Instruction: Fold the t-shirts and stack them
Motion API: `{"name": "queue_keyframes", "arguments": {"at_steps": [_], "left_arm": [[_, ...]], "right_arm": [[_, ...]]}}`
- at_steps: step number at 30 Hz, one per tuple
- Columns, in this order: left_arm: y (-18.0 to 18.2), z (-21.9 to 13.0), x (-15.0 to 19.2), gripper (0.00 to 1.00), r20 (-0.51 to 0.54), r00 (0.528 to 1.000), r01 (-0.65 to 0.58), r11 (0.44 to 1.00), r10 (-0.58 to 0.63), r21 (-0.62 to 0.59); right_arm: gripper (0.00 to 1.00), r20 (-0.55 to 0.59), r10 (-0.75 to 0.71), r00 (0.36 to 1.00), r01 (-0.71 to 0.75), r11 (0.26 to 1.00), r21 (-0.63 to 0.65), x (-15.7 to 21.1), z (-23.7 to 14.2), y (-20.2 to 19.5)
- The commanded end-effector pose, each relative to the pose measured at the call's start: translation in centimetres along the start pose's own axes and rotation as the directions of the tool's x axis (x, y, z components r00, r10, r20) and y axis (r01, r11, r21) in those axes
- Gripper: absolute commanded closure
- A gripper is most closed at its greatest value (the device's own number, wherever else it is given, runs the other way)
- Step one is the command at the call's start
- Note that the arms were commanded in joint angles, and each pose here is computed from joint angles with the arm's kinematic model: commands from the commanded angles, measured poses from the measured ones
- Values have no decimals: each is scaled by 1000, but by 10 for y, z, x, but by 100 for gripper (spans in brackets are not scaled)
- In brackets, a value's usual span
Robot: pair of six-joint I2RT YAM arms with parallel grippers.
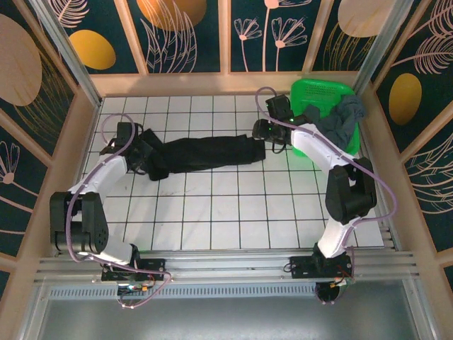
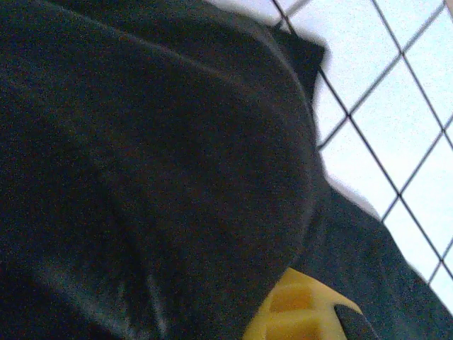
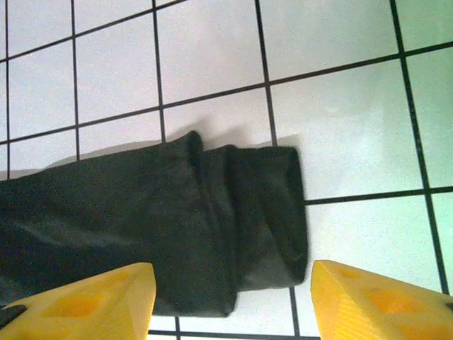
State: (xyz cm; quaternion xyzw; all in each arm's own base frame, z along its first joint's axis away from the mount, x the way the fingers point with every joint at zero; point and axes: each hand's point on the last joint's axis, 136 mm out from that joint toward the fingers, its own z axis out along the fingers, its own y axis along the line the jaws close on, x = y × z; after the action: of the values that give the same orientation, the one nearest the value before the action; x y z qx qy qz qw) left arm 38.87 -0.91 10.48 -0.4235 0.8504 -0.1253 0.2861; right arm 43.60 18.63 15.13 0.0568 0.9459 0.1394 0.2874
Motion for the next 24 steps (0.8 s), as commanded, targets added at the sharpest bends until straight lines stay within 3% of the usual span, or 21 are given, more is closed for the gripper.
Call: {"name": "queue_keyframes", "arguments": {"at_steps": [1, 10, 18, 20, 22, 23, 24], "left_arm": [[-6, 15, 39, 100, -152, 987, -44, 995, 57, 86], [-12, 7, 43, 100, -171, 980, -81, 989, 101, 121], [-15, 2, 39, 100, -164, 979, -105, 986, 125, 126], [-16, 1, 39, 100, -164, 978, -112, 986, 132, 126], [-15, 0, 39, 100, -162, 977, -119, 985, 138, 124], [-14, 0, 39, 100, -160, 977, -125, 985, 143, 121], [-13, -1, 38, 100, -158, 977, -129, 985, 146, 117]], "right_arm": [[39, -55, -24, 998, 25, 1000, 19, 18, 23, 9], [38, -216, -140, 966, 138, 990, -24, 86, 65, 43], [44, -351, -122, 928, 153, 986, 61, 132, 93, 19], [58, -353, -111, 929, 145, 987, 69, 134, 96, 16], [90, -329, -100, 939, 135, 987, 86, 127, 94, 13], [99, -307, -97, 947, 131, 987, 90, 122, 90, 14], [100, -273, -96, 957, 128, 987, 100, 113, 84, 14]]}}
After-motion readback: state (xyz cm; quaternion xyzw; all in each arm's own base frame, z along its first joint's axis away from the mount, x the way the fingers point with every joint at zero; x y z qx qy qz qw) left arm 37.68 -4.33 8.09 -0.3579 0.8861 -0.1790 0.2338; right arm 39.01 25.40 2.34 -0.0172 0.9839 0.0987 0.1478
